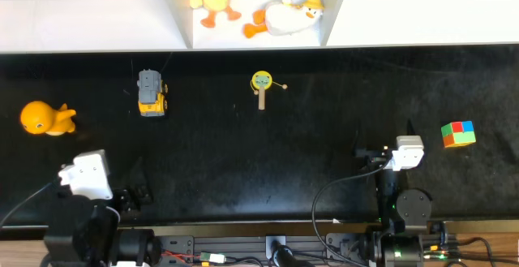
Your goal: Store Toys
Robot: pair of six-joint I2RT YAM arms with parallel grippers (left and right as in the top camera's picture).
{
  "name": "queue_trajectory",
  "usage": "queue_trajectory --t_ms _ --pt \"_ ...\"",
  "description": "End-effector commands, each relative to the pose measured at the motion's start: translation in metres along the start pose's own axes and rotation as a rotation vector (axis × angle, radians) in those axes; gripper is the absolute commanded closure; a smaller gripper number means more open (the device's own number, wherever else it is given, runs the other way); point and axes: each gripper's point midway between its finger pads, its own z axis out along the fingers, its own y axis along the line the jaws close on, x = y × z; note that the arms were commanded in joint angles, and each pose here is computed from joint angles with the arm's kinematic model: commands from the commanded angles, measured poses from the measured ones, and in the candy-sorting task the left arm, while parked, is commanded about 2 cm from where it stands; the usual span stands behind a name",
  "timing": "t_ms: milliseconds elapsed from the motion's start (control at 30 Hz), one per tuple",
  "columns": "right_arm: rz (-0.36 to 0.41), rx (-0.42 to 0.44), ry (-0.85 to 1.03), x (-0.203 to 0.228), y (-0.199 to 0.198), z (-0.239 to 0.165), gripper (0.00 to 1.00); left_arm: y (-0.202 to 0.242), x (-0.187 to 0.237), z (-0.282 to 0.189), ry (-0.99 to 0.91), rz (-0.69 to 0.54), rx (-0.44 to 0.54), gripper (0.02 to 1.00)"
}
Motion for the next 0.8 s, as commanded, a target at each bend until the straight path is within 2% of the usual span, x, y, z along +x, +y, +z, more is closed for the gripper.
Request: queue_trajectory --t_ms 33,167,400,533,800 --pt "0.004 0.000 0.002 0.004 0.000 0.000 0.005 0.006 -0.015 -0.008 -0.008 -0.053 -0.044 0.020" --pt "0.004 0.000 0.002 0.004 0.000 0.000 0.003 0.008 -0.024 -0.006 0.025 -0.049 -0.073 0.020" --pt "0.004 0.000 0.002 0.004 0.000 0.000 0.007 0.022 -0.043 0.005 0.067 -0.121 -0.196 0.023" --pt "0.004 0.000 0.002 0.004 0.000 0.000 0.007 0.032 -0.042 0.009 0.080 -0.197 -0.253 0.020" --pt "0.004 0.000 0.002 0.004 0.000 0.000 0.007 0.057 -0.043 0.004 0.064 -0.254 -0.367 0.020"
